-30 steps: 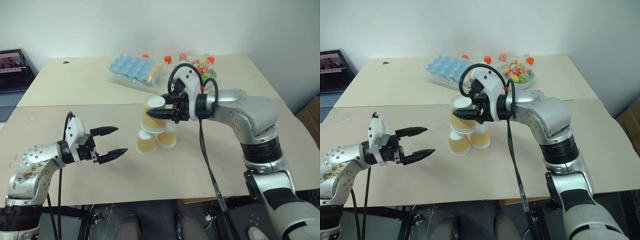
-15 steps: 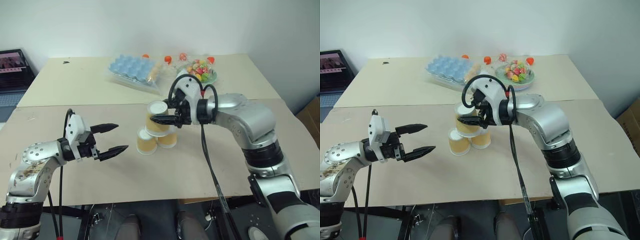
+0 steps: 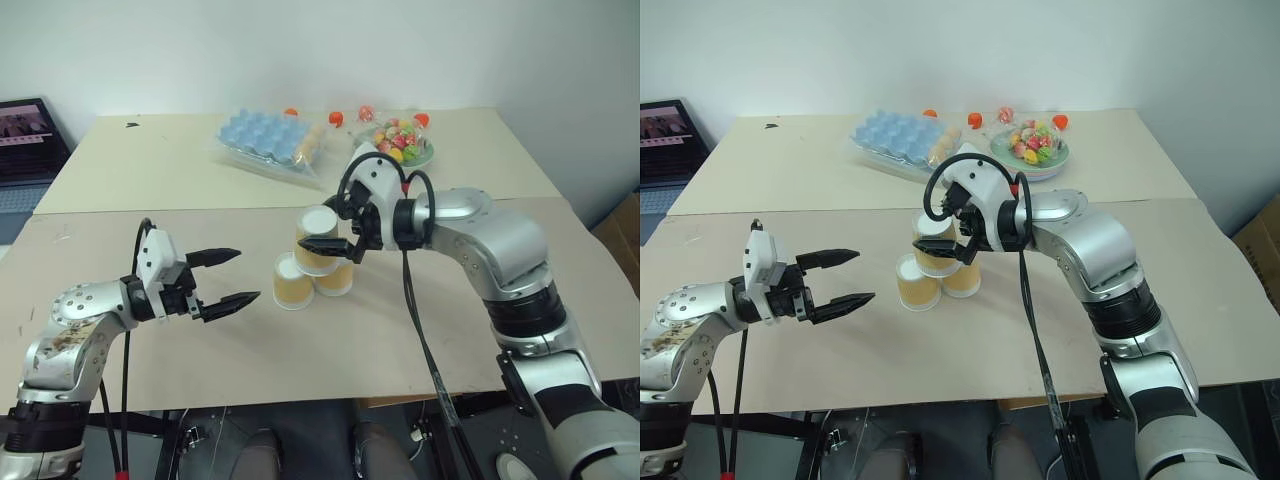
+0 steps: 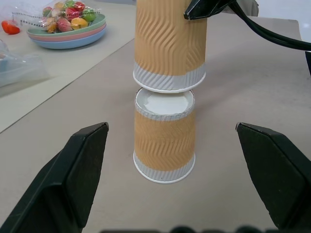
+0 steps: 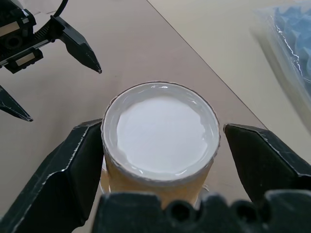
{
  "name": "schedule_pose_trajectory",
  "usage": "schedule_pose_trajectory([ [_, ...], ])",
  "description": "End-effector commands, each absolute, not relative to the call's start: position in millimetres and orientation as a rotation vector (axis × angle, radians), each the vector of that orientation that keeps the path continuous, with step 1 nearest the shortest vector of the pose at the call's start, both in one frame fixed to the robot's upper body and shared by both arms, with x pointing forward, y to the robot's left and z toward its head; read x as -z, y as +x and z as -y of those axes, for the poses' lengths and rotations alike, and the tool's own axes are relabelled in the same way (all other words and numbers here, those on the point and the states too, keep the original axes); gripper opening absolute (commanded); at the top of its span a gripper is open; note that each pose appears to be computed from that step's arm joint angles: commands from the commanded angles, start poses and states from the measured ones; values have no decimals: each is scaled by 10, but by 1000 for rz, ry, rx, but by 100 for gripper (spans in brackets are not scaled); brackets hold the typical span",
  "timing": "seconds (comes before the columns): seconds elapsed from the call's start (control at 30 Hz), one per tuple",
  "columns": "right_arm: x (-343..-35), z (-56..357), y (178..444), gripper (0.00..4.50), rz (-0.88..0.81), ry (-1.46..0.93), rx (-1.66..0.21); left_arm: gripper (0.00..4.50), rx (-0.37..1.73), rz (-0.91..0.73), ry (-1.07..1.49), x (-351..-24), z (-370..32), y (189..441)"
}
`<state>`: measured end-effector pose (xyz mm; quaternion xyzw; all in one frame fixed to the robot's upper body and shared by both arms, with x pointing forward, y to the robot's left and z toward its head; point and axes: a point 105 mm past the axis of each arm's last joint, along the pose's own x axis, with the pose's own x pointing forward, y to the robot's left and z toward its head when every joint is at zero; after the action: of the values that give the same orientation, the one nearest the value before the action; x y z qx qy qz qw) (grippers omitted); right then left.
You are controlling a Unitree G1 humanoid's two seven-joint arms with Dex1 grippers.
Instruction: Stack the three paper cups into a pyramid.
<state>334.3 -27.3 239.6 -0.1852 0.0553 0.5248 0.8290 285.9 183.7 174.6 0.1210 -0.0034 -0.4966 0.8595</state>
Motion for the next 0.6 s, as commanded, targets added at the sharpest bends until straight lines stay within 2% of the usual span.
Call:
schedule_pose_trajectory([
  [0.03, -2631, 276, 3284, 447, -22, -410, -1114, 450, 1034, 39, 275, -1815, -1838, 2884],
  [0.6, -3038, 425, 3298, 447, 20, -333, -1063, 450, 1046, 31, 267, -1760, -1811, 2926],
])
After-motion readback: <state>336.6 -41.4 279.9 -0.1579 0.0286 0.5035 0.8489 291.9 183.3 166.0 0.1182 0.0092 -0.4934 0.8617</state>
